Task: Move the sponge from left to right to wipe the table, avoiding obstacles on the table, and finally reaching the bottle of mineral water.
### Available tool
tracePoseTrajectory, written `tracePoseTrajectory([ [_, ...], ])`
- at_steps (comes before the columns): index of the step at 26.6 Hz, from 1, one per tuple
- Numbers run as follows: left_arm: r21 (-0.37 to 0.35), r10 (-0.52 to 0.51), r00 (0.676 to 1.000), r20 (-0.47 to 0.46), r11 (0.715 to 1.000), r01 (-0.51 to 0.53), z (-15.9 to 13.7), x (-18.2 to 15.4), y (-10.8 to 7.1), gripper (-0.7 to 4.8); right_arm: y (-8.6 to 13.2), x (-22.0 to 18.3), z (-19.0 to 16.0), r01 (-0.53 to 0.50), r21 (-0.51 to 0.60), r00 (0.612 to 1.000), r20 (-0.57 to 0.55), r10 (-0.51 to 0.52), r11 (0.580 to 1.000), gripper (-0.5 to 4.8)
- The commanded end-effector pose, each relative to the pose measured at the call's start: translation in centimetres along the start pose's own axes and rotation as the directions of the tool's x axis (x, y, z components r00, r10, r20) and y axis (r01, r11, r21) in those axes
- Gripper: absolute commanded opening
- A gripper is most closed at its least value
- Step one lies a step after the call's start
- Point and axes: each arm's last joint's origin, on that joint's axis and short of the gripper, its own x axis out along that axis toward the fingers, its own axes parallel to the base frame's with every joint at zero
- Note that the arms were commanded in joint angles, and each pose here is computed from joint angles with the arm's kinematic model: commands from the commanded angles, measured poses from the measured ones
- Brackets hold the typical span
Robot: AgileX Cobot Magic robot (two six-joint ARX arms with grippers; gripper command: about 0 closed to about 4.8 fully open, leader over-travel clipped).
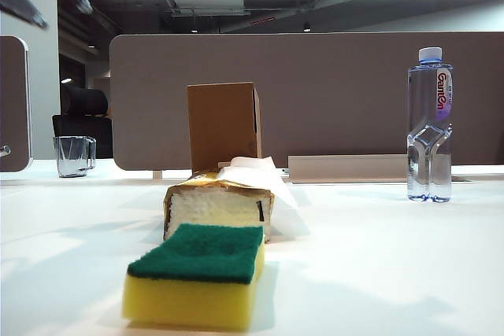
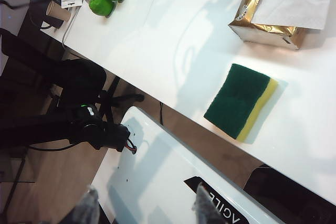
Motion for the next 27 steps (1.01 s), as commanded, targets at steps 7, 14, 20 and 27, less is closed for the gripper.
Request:
tracePoseTrajectory([
  [7, 0.056, 0.092, 0.995, -0.028, 0.994, -0.09, 1.3, -6.0, 1.0, 3.22, 0.1, -0.1, 0.1, -0.002, -0.013, 1.0, 0.008, 0.002, 1.0, 2.38],
  [14, 0.066, 0.011, 1.0, 0.023, 0.998, -0.012, 0.2, -9.4, -0.6, 3.22, 0.1, -0.1, 0.0, -0.002, -0.004, 1.0, -0.002, 0.002, 1.0, 2.38],
  [20, 0.07, 0.018, 0.999, 0.037, 0.997, -0.021, -1.9, -12.8, -2.0, 3.22, -0.1, -0.1, -0.4, 0.01, 0.01, 0.999, -0.031, -0.01, 1.0, 2.38],
  [27, 0.048, -0.041, 0.999, -0.027, 0.998, 0.042, -5.1, -15.8, -3.5, 3.22, -0.2, -0.1, -0.8, 0.021, 0.044, 0.998, -0.064, -0.018, 0.999, 2.38],
])
